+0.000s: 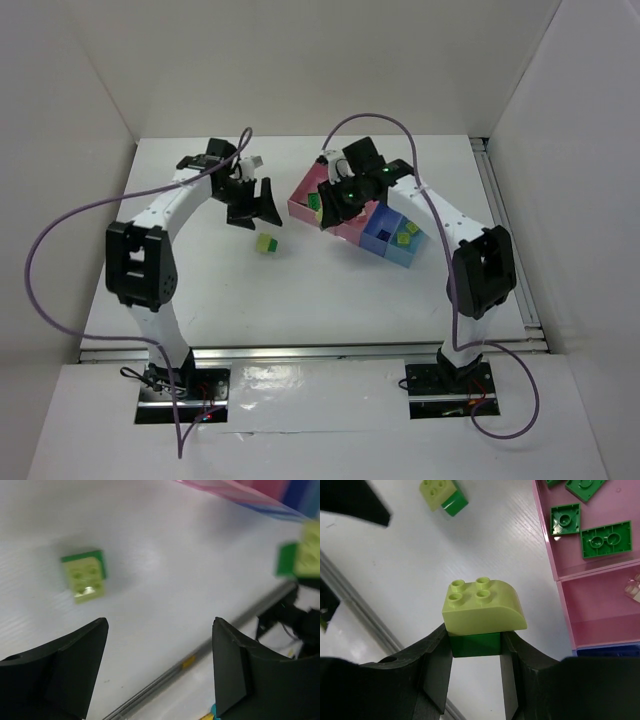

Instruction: Sort the legos into containers by color

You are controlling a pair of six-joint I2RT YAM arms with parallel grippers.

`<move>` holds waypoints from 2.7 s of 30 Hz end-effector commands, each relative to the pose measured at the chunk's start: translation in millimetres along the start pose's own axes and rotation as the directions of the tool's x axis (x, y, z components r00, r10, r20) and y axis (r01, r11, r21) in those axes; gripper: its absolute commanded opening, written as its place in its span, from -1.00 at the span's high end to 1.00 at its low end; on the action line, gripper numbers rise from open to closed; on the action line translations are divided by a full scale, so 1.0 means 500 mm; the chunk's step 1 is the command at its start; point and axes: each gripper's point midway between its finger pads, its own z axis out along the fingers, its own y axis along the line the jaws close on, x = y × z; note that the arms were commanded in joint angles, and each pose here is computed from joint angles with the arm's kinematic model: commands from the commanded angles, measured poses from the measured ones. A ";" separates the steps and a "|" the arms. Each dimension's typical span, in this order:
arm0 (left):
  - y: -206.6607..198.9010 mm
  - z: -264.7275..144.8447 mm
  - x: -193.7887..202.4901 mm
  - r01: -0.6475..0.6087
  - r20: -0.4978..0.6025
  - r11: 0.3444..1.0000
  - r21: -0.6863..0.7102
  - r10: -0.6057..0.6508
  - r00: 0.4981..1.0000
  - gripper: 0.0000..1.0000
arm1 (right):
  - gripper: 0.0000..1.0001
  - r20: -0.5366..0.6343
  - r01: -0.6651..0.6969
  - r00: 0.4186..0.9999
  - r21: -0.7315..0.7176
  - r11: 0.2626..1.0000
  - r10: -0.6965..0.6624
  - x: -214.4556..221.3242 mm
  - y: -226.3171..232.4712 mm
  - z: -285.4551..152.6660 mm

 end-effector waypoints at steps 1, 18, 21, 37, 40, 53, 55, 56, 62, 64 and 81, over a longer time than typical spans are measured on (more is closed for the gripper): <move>-0.169 -0.077 0.009 -0.259 0.162 0.847 0.464 0.207 0.965 -0.72 | 1.00 0.042 0.009 0.999 -0.234 0.972 0.001 -0.011 0.064 -0.068; -0.337 -0.082 0.063 -0.355 0.177 0.473 0.806 0.380 0.908 -0.47 | 1.00 -0.050 -0.014 0.999 -0.511 0.859 -0.014 0.021 0.142 -0.084; -0.343 -0.087 0.062 -0.347 0.176 0.448 0.824 0.379 0.908 -0.26 | 1.00 -0.058 -0.023 0.998 -0.522 0.853 -0.009 0.024 0.143 -0.079; -0.324 -0.093 0.040 -0.334 0.181 0.463 0.821 0.344 0.921 1.00 | 1.00 -0.091 -0.055 0.996 -0.517 0.854 0.010 0.029 0.143 -0.061; -0.310 -0.099 0.024 -0.348 0.204 0.477 0.807 0.328 0.922 1.00 | 1.00 -0.100 -0.062 0.995 -0.509 0.858 0.012 0.035 0.139 -0.057; -0.286 -0.092 0.036 -0.335 0.190 0.501 0.798 0.319 0.929 0.19 | 1.00 -0.099 -0.069 0.995 -0.512 0.856 0.020 0.027 0.143 -0.045; -0.265 -0.073 0.033 -0.315 0.170 0.555 0.770 0.297 0.939 0.26 | 1.00 -0.084 -0.073 0.996 -0.472 0.878 0.038 0.014 0.130 -0.034; -0.252 -0.076 0.031 -0.297 0.162 0.577 0.761 0.275 0.948 0.30 | 1.00 -0.083 -0.085 0.995 -0.460 0.884 0.052 0.014 0.125 -0.026; -0.133 -0.067 -0.032 -0.153 0.169 0.786 0.598 0.063 0.984 0.35 | 1.00 0.092 -0.178 0.978 -0.092 0.980 0.186 -0.066 -0.004 -0.008; -0.085 -0.056 -0.047 -0.092 0.187 0.864 0.495 -0.003 0.982 0.28 | 1.00 0.164 -0.252 0.954 -0.003 0.968 0.249 -0.107 -0.036 -0.011; 0.066 -0.039 -0.044 0.130 0.218 0.992 -0.002 -0.126 0.968 -0.43 | 0.86 0.323 -0.416 0.897 0.391 0.821 0.300 -0.229 -0.264 0.148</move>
